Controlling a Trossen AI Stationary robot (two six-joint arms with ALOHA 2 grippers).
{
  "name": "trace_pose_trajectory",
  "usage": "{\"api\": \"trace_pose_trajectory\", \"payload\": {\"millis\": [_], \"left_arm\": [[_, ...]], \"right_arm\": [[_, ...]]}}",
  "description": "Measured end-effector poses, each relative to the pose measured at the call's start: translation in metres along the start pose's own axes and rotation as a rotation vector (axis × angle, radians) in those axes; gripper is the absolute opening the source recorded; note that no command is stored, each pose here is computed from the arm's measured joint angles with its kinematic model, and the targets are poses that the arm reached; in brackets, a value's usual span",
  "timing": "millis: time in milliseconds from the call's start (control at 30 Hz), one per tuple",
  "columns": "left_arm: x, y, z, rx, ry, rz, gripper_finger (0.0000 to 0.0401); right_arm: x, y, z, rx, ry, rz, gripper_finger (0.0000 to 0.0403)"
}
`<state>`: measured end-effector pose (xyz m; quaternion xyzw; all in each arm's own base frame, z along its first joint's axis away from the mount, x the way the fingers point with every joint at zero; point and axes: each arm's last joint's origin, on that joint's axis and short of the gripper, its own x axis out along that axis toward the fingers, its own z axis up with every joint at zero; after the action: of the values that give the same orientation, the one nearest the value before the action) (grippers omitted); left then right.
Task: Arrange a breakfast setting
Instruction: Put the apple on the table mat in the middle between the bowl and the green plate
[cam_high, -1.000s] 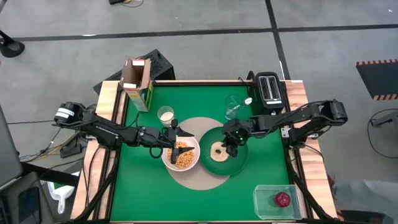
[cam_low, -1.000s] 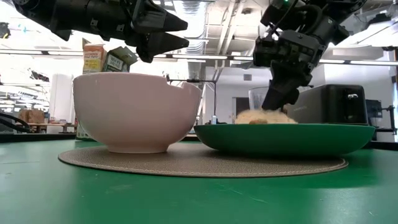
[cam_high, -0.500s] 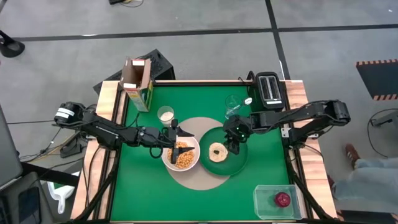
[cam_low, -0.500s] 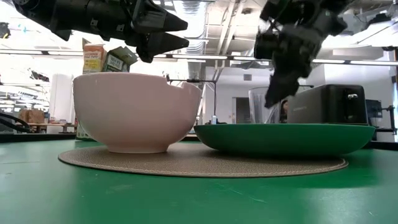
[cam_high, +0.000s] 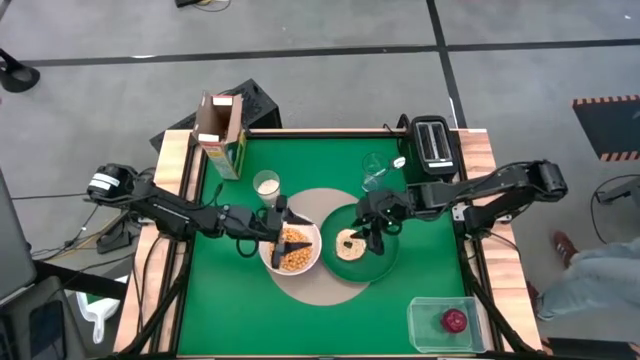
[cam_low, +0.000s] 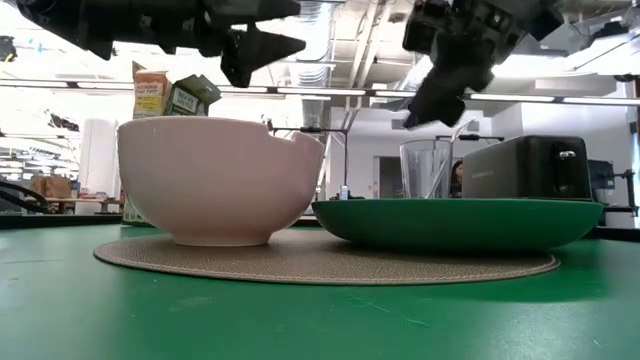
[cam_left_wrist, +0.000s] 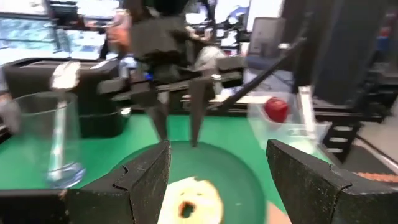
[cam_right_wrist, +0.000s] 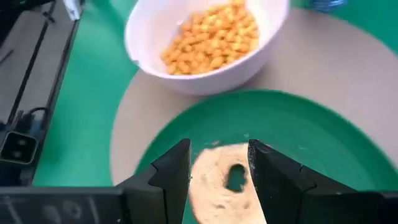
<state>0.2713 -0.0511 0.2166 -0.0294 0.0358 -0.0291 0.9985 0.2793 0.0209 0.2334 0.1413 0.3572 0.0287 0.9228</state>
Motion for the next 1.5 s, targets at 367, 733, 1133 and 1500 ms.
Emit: {"api": "trace_pose_trajectory", "payload": {"millis": [367, 733, 1133, 1500], "left_arm": [[-0.003, -0.017, -0.003, 0.014, 0.026, -0.075, 0.0251], [-0.013, -0.056, -0.011, -0.015, 0.068, -0.124, 0.0251], [-0.007, -0.088, -0.029, -0.073, -0.047, -0.147, 0.0251], [-0.005, -0.100, -0.039, -0.142, -0.075, -0.192, 0.0251]], "right_arm": [[-0.007, 0.047, 0.007, -0.031, -0.018, 0.096, 0.0186], [-0.018, 0.076, 0.014, -0.039, -0.028, 0.139, 0.0186], [-0.026, 0.122, -0.011, 0.023, -0.007, 0.164, 0.0186], [-0.042, 0.154, -0.026, 0.150, 0.070, 0.210, 0.0186]]}}
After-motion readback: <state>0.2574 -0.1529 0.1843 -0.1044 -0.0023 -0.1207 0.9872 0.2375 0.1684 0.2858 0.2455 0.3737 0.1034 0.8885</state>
